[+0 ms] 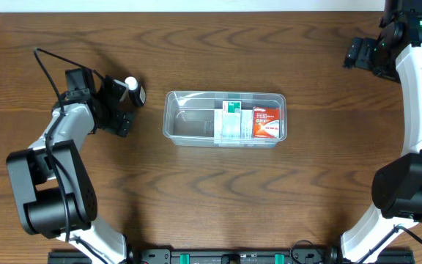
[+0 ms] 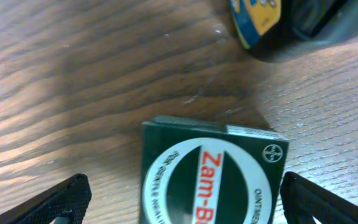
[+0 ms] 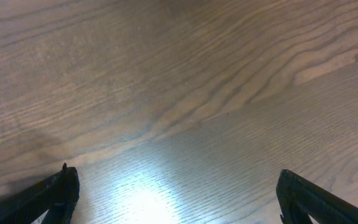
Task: Pack container
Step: 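Lift the Zam-Buk tin and carry it right over the container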
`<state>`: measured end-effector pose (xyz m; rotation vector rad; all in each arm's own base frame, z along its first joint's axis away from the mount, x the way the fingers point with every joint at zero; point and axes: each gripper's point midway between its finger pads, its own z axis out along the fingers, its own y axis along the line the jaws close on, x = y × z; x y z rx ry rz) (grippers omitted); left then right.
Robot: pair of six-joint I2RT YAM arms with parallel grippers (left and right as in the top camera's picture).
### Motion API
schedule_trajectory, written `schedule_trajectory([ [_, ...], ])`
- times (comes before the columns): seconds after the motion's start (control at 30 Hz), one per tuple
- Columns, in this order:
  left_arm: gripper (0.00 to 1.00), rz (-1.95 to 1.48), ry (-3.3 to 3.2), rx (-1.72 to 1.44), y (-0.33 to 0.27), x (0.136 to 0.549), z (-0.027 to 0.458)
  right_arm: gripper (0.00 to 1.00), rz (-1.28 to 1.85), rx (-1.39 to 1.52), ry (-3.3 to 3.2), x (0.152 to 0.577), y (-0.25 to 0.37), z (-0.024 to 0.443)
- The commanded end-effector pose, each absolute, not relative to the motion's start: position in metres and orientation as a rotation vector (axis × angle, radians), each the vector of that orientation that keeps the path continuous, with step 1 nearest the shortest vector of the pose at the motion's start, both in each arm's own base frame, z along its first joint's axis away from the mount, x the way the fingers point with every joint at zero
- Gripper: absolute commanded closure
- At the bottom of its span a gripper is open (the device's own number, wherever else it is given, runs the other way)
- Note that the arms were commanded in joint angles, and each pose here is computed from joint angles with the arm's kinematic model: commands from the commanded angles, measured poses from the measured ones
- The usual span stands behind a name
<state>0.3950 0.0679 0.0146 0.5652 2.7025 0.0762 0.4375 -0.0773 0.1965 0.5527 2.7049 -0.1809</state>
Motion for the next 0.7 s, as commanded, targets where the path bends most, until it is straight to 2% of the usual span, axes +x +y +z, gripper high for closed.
schedule_trajectory([
  [0.0,0.02,0.017,2.681,0.568,0.062,0.401,0.016,0.01,-0.198,0.566,2.693,0.435,-0.081,0.200],
  [0.43,0.01,-0.108,2.690,0.504,0.049,0.396,0.016,0.01,-0.198,0.566,2.693,0.435,-0.081,0.200],
  [0.67,0.10,-0.090,2.757,0.504,0.052,0.383,0.010,0.01,-0.198,0.567,2.693,0.435,-0.081,0.200],
])
